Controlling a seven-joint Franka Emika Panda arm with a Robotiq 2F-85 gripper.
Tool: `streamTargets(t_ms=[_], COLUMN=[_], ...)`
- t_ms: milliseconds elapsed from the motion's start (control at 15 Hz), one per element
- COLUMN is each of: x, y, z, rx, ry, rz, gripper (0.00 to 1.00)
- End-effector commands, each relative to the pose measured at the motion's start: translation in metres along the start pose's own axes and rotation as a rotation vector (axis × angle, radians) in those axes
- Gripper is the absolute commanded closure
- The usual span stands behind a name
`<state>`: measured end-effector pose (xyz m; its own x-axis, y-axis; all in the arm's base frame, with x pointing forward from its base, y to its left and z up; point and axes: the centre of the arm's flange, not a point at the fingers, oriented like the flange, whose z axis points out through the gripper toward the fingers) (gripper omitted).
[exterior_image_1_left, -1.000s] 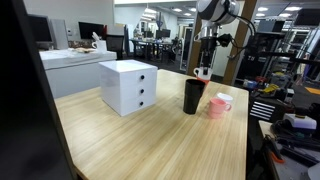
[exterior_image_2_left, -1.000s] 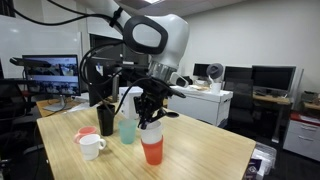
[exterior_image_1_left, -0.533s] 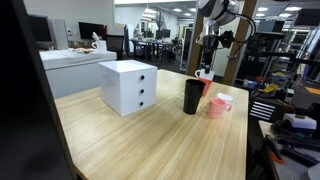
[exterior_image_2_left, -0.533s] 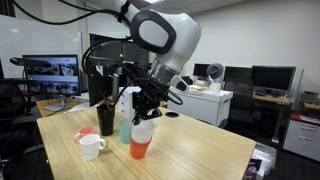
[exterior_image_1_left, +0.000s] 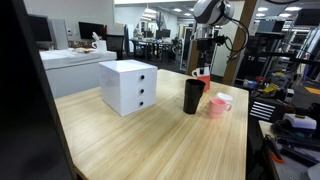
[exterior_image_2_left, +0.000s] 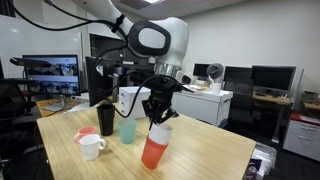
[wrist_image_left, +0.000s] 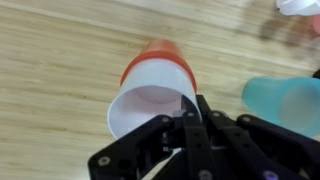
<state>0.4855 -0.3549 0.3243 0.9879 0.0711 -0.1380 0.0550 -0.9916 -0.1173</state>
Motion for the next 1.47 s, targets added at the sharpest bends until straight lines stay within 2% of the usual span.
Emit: streamTargets(t_ms=[0,133,267,600,800,1200,1400], x=[-0.004,-0.003,-0.005,-0.013,-0.018,-0.026,-0.033], y=[-0.024,-0.035,-0.045,-0.066,-0.072,-0.078,-0.071], z=[0.006,0.003,-0.002,-0.023,-0.038,-0.02,-0.012], rx=[-0.157,-0.238,-0.274,-0.287,-0.307,-0.58,-0.664], ry=[0.036,0.1,0.131,0.152,0.266,0.526,0.596], rz=[-0.001,0.009,0.017,0.075,0.139,0.179,0.202], gripper=[0.94,0.94,0.95,0.94,0.94,0.95,0.94])
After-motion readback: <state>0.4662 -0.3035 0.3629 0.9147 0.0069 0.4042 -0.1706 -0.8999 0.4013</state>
